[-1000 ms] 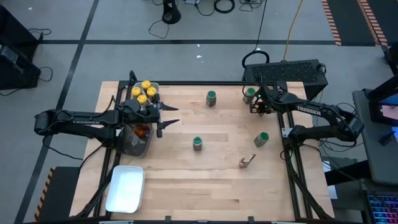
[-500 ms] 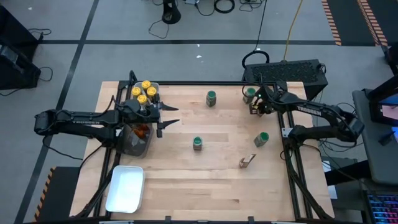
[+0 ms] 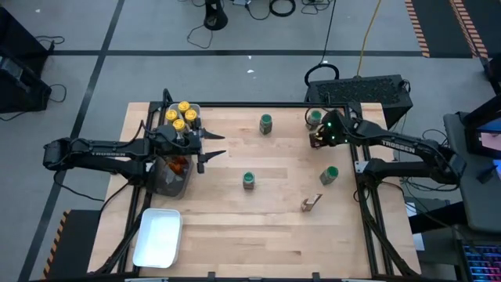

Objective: Sort spices by type
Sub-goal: Put the top orange seasoning pack into the black bin

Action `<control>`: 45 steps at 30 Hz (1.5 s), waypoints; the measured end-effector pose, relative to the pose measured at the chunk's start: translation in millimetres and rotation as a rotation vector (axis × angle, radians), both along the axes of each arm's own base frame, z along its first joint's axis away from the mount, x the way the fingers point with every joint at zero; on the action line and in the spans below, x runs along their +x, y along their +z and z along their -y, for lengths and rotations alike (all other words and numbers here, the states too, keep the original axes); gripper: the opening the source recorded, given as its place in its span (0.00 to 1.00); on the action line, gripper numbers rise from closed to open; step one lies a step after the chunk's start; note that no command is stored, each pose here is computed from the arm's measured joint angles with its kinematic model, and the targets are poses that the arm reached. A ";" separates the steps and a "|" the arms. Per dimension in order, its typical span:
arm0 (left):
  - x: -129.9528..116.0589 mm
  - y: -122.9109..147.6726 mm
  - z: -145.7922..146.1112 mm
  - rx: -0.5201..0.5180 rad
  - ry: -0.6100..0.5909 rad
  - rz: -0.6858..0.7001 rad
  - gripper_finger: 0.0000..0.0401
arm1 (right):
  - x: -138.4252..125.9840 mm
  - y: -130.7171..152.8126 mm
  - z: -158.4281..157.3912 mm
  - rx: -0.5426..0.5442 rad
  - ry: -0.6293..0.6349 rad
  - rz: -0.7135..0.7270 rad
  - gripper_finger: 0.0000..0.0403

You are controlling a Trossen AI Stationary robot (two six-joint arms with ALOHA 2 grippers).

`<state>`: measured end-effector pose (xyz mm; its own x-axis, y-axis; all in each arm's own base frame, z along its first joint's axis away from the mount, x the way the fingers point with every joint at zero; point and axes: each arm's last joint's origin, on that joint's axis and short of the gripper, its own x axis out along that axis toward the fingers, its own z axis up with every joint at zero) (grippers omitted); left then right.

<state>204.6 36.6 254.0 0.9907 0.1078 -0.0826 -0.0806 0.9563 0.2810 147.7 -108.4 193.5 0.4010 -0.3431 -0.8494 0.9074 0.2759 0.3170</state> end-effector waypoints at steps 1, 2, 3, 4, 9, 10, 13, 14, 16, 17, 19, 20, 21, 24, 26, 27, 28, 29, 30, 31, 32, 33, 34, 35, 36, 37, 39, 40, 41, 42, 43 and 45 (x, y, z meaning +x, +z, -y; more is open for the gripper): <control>0.0 0.0 0.1 0.000 0.000 0.000 0.55 | 3.8 2.1 -2.0 -0.010 0.026 0.032 0.05; 0.0 0.0 0.0 0.000 0.000 0.000 0.55 | 8.2 4.2 -4.0 -0.020 0.061 0.067 0.05; 0.0 0.0 0.0 0.000 0.000 0.000 0.55 | 13.1 6.4 -6.1 -0.030 0.099 0.106 0.05; 0.0 0.0 0.0 0.000 0.000 0.000 0.55 | 18.3 9.0 -8.2 -0.041 0.139 0.151 0.05; 0.0 0.0 0.1 -0.001 0.000 0.000 0.55 | 42.0 24.7 -21.9 -0.122 0.337 0.362 0.05; 0.0 0.0 0.0 -0.001 0.000 0.000 0.55 | 45.8 27.8 -25.1 -0.137 0.372 0.399 0.05; 0.0 0.0 0.0 -0.003 0.000 0.000 0.55 | 54.3 34.8 -34.8 -0.173 0.459 0.477 0.05; 0.0 0.0 0.0 -0.011 0.001 0.001 0.55 | 56.4 36.1 -38.5 -0.181 0.486 0.491 0.05; 0.1 0.2 0.1 -0.052 -0.001 0.008 0.55 | 59.7 37.7 -45.8 -0.192 0.531 0.507 0.05; 0.3 0.4 0.6 -0.077 -0.015 0.013 0.55 | 61.0 38.2 -49.5 -0.199 0.556 0.511 0.05; 3.0 0.2 1.3 -0.132 -0.053 0.029 0.55 | 63.4 37.8 -56.6 -0.208 0.606 0.508 0.05; 4.9 -0.3 1.4 -0.164 -0.070 0.038 0.55 | 65.4 36.7 -59.7 -0.213 0.632 0.503 0.05; 7.3 -1.2 1.5 -0.197 -0.084 0.044 0.55 | 67.4 35.3 -63.0 -0.218 0.660 0.495 0.05; 19.4 -2.9 0.3 -0.268 -0.115 0.025 0.55 | 74.8 28.3 -71.5 -0.228 0.736 0.467 0.05; 30.5 -6.9 -0.6 -0.290 -0.144 -0.013 0.55 | 81.0 22.4 -76.2 -0.225 0.772 0.454 0.05; 37.6 -8.4 -0.6 -0.303 -0.162 -0.029 0.55 | 84.0 19.5 -78.2 -0.223 0.786 0.449 0.05; 45.3 -9.0 -0.6 -0.311 -0.179 -0.036 0.55 | 86.7 16.7 -80.6 -0.221 0.802 0.445 0.05; 53.1 -9.7 -0.1 -0.316 -0.193 -0.047 0.55 | 88.9 14.1 -82.5 -0.215 0.814 0.439 0.05; 60.9 -10.3 0.5 -0.317 -0.202 -0.056 0.55 | 91.0 11.4 -84.4 -0.209 0.823 0.434 0.05; 69.3 -10.8 0.7 -0.309 -0.208 -0.063 0.55 | 92.9 8.7 -86.1 -0.203 0.832 0.427 0.05; 77.0 -11.1 1.2 -0.296 -0.215 -0.071 0.55 | 94.4 6.0 -88.0 -0.196 0.841 0.419 0.05; 83.8 -13.3 1.9 -0.292 -0.220 -0.083 0.55 | 96.1 3.7 -89.7 -0.192 0.848 0.414 0.05; 91.1 -14.9 1.8 -0.285 -0.224 -0.088 0.55 | 98.3 2.6 -91.5 -0.194 0.856 0.421 0.05; 97.9 -15.4 2.2 -0.275 -0.229 -0.088 0.55 | 100.3 1.7 -93.5 -0.199 0.866 0.428 0.05; 104.6 -16.5 2.5 -0.273 -0.232 -0.093 0.55 | 102.1 0.6 -95.7 -0.202 0.877 0.433 0.05; 111.3 -17.1 2.2 -0.273 -0.233 -0.096 0.55 | 104.0 -0.6 -97.7 -0.205 0.890 0.438 0.05; 124.0 -18.9 0.4 -0.275 -0.227 -0.102 0.55 | 106.4 -2.3 -101.5 -0.218 0.919 0.442 0.05; 130.0 -20.6 -0.7 -0.276 -0.224 -0.107 0.55 | 106.9 -2.9 -103.3 -0.221 0.932 0.441 0.05; 135.9 -22.6 -1.6 -0.279 -0.221 -0.114 0.55 | 108.0 -2.8 -104.5 -0.228 0.945 0.441 0.05; 141.5 -24.1 -2.4 -0.281 -0.219 -0.119 0.55 | 109.5 -1.9 -105.5 -0.236 0.956 0.441 0.05; 147.1 -25.7 -3.1 -0.284 -0.219 -0.123 0.55 | 110.4 -0.9 -106.3 -0.243 0.967 0.439 0.05; 158.1 -27.8 -4.5 -0.305 -0.215 -0.126 0.55 | 112.2 2.7 -107.6 -0.261 0.989 0.435 0.05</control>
<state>362.7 41.1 226.2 0.9681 -0.1496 -0.2011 0.1479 0.9887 -0.0236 259.9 -0.8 196.2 0.8428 0.1450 -0.5183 0.0762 0.9211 0.3818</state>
